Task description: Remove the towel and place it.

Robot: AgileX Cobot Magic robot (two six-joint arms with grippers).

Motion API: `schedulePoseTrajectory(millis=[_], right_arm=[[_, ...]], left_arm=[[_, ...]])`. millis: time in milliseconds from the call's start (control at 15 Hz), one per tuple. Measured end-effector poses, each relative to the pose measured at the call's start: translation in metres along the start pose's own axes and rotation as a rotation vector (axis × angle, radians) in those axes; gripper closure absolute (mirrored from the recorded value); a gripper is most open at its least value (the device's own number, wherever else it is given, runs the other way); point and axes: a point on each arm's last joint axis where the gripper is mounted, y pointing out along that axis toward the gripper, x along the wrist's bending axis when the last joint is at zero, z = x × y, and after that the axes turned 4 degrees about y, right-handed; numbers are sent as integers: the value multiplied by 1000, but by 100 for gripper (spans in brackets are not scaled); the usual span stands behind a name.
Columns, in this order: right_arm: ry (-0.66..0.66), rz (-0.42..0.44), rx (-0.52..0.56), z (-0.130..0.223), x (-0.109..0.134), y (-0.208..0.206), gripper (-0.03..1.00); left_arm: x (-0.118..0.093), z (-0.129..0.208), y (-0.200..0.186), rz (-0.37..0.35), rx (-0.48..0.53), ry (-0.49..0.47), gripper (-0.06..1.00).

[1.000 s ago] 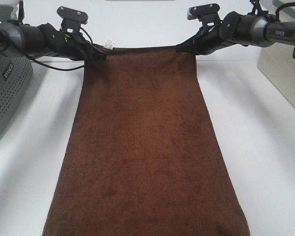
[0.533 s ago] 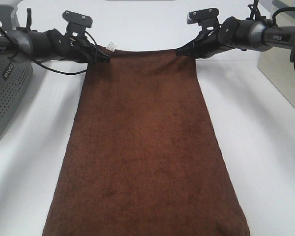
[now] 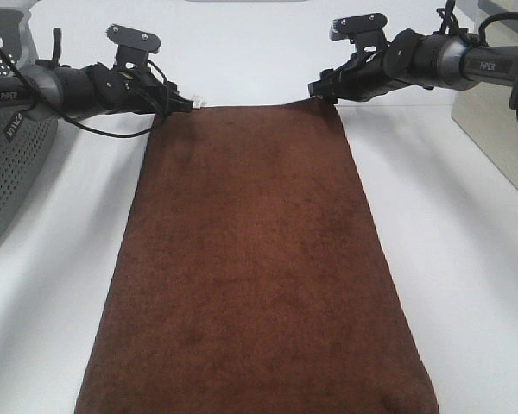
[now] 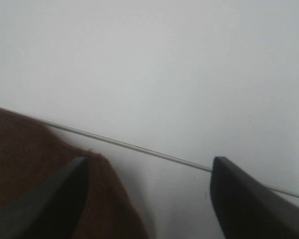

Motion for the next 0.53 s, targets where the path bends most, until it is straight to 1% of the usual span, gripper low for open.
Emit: schedulePoseTrajectory(millis=[67, 133, 267, 333, 400, 467, 533], right_arm=[[1, -3, 7, 1, 0, 0, 20], [0, -9, 25, 2, 1, 0, 19], [-5, -27, 72, 3, 3, -4, 18], [-7, -41, 93, -2, 5, -9, 18], [-12, -56, 111, -10, 7, -19, 18], [-19, -80, 142, -22, 11, -34, 18], [-17, -106, 185, -32, 15, -51, 18]], left_arm=[[2, -2, 0, -20, -28, -32, 23], [2, -2, 0, -24, -33, -42, 20], [2, -3, 0, -16, -27, -45, 19], [1, -8, -1, 3, -13, -48, 19], [0, -16, -7, 42, 23, -47, 18], [-2, -26, -15, 88, 66, -40, 17], [-2, -34, -20, 108, 80, -38, 16]])
